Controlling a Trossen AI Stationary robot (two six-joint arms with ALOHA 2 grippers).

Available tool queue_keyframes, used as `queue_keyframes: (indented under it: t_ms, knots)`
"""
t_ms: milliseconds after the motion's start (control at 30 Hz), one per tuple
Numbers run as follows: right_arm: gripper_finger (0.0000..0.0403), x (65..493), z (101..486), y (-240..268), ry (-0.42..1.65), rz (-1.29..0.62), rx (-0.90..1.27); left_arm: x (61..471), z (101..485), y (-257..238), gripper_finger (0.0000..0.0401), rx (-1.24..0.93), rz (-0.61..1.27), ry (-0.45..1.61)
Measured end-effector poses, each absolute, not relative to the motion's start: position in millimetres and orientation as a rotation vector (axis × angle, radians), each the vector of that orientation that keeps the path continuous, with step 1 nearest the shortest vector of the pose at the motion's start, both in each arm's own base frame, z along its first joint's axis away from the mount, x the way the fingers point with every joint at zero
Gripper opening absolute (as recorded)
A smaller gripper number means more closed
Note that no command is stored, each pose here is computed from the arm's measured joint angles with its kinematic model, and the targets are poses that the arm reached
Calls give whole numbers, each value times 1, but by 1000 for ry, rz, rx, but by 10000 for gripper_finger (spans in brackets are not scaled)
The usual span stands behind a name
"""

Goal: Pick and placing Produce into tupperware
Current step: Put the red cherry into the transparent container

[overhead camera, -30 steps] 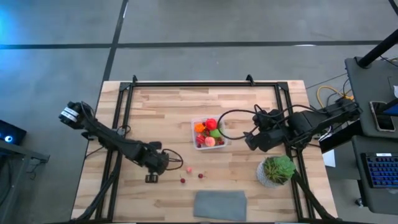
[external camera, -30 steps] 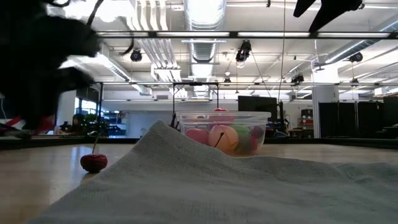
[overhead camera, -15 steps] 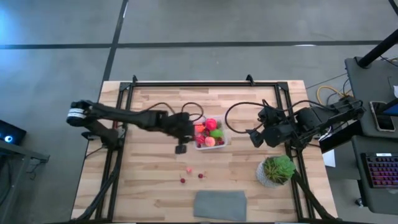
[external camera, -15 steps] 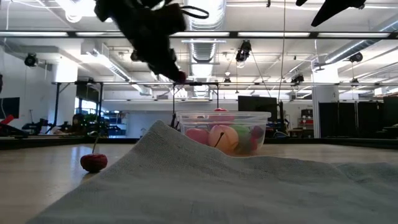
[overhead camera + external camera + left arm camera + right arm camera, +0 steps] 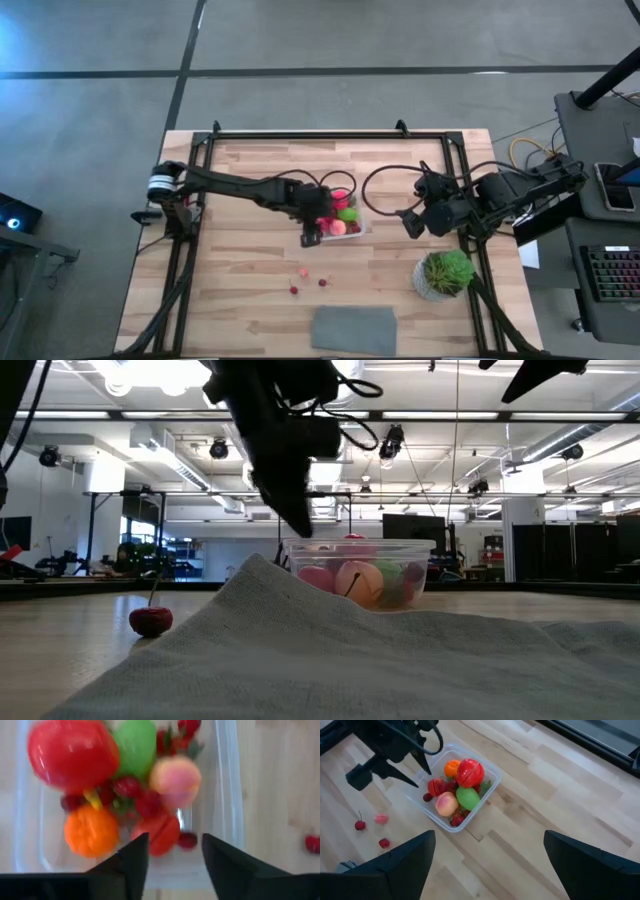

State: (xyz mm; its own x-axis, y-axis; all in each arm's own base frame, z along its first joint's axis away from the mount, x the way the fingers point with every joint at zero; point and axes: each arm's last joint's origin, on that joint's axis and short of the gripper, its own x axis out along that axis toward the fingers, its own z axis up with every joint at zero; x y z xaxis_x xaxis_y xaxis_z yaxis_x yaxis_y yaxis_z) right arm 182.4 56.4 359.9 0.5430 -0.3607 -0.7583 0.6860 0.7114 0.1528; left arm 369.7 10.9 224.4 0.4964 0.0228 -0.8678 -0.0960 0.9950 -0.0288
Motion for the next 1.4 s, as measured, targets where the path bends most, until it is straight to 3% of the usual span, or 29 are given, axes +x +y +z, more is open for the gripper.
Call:
queue_keyframes:
  t_ms: [167,300,500,767,1033,1167,1400]
  knots:
    - [365,183,358,56,777,-646,432,345,242,3,240,-64,56,1151]
    - [365,183,356,56,790,-638,400,313,263,-17,271,-59,-13,1206]
    - [365,185,354,57,807,-627,356,282,274,-65,275,-43,-165,1097]
    - [365,185,355,55,760,-672,318,267,244,-111,276,96,-256,1128]
    - [365,177,355,47,735,-787,400,276,231,-128,276,132,-272,1126]
    - [365,162,358,37,749,-845,422,286,229,-134,276,28,-243,1056]
    - [365,135,370,29,756,-761,428,306,224,-158,272,-54,-241,1003]
